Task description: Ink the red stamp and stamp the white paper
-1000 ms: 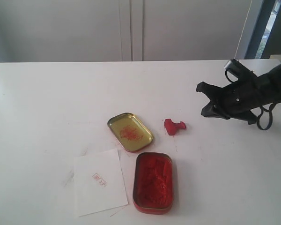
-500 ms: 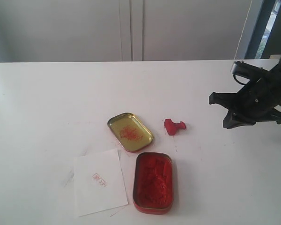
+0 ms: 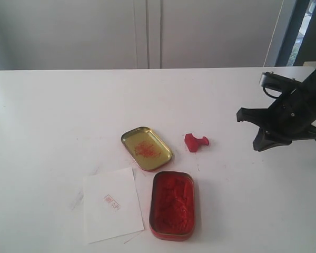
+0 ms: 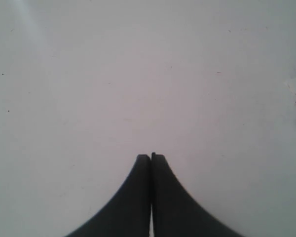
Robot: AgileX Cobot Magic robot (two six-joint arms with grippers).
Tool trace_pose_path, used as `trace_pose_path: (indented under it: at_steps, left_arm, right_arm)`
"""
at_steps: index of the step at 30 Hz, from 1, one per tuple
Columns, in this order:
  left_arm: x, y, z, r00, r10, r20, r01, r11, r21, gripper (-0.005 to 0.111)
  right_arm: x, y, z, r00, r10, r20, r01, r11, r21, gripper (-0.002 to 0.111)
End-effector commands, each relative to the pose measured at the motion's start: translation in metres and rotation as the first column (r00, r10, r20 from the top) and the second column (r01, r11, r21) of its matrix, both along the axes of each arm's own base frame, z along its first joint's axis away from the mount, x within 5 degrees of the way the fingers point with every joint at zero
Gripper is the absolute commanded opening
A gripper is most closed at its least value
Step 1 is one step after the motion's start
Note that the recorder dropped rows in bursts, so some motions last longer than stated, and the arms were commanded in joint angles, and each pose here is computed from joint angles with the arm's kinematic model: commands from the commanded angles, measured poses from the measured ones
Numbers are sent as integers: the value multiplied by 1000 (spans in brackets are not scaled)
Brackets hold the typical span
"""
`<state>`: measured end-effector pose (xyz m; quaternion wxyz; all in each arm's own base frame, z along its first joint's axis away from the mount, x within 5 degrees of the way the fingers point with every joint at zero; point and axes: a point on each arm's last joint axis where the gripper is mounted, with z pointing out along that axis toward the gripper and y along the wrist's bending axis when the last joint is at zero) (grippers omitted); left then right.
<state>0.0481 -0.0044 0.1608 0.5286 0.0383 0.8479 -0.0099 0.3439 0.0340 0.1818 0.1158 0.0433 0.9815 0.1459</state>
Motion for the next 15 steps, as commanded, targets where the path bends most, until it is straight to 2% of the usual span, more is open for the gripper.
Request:
trace_pose_path:
  at_steps: [1, 9, 15]
  left_arm:
    - [0, 0, -3, 1000, 3, -9, -3, 1000, -2, 0]
    - [0, 0, -3, 1000, 3, -9, -3, 1000, -2, 0]
    - [0, 0, -3, 1000, 3, -9, -3, 1000, -2, 0]
  right_arm:
    - [-5, -5, 1, 999, -8, -35, 7, 1000, -21, 0]
    - [-13, -14, 10, 995, -76, -71, 68, 992, -107, 0]
    - [-24, -18, 24, 993, -106, -47, 98, 985, -141, 0]
